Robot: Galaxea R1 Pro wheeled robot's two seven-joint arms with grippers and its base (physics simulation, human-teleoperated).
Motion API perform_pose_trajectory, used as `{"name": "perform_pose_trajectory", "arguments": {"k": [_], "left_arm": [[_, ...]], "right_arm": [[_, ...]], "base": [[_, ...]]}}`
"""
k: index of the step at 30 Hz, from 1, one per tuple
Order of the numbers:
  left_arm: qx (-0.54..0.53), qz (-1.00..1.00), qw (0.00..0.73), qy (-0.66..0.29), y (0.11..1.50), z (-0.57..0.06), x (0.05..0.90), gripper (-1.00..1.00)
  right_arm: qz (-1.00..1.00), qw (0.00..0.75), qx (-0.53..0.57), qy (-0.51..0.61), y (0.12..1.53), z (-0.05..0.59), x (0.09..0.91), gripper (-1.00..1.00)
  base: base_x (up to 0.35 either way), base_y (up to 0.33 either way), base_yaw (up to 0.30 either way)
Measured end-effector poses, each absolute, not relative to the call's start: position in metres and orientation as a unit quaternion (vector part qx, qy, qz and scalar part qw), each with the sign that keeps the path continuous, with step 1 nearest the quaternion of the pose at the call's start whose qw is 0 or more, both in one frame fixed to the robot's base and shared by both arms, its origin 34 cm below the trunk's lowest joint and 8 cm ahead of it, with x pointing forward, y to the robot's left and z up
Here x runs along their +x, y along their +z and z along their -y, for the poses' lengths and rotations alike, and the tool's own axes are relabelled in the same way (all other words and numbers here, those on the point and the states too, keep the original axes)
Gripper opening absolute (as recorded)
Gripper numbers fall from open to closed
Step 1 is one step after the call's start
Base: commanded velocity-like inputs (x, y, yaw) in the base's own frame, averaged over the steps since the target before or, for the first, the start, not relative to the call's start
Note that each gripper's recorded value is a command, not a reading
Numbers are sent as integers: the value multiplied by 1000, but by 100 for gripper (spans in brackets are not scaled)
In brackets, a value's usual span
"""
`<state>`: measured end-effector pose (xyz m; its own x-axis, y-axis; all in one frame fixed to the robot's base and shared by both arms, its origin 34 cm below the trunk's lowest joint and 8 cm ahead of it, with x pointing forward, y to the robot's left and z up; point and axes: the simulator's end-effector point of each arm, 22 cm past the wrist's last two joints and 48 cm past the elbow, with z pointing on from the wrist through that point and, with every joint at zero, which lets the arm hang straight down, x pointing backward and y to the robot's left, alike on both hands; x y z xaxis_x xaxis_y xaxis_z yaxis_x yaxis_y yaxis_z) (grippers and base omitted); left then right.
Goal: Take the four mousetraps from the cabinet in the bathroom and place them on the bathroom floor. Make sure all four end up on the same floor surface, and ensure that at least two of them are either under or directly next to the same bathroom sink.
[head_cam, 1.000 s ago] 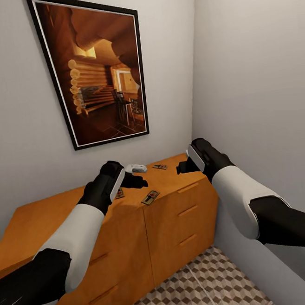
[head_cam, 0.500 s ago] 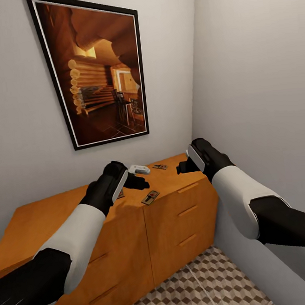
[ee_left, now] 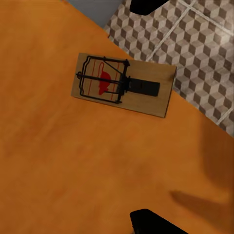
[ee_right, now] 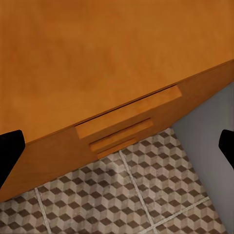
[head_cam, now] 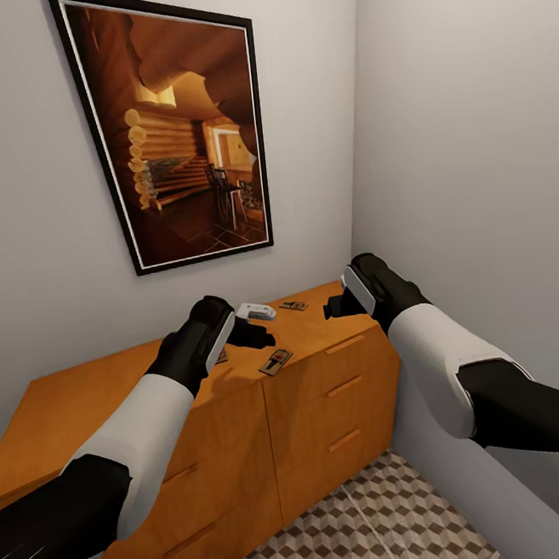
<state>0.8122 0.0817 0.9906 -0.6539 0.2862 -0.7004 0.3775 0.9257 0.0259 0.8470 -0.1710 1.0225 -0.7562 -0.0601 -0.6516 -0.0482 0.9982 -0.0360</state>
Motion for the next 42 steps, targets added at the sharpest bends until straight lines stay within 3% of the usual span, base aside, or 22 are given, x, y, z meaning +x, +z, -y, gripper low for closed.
{"name": "perform_pose_trajectory", "arguments": {"k": [42], "left_arm": [[186,-906,376,-60,991,-79,812,100]], "right_arm": [[-937,348,-29,-8,1022,170,847,100]], "base": [[11,-6,0]]}}
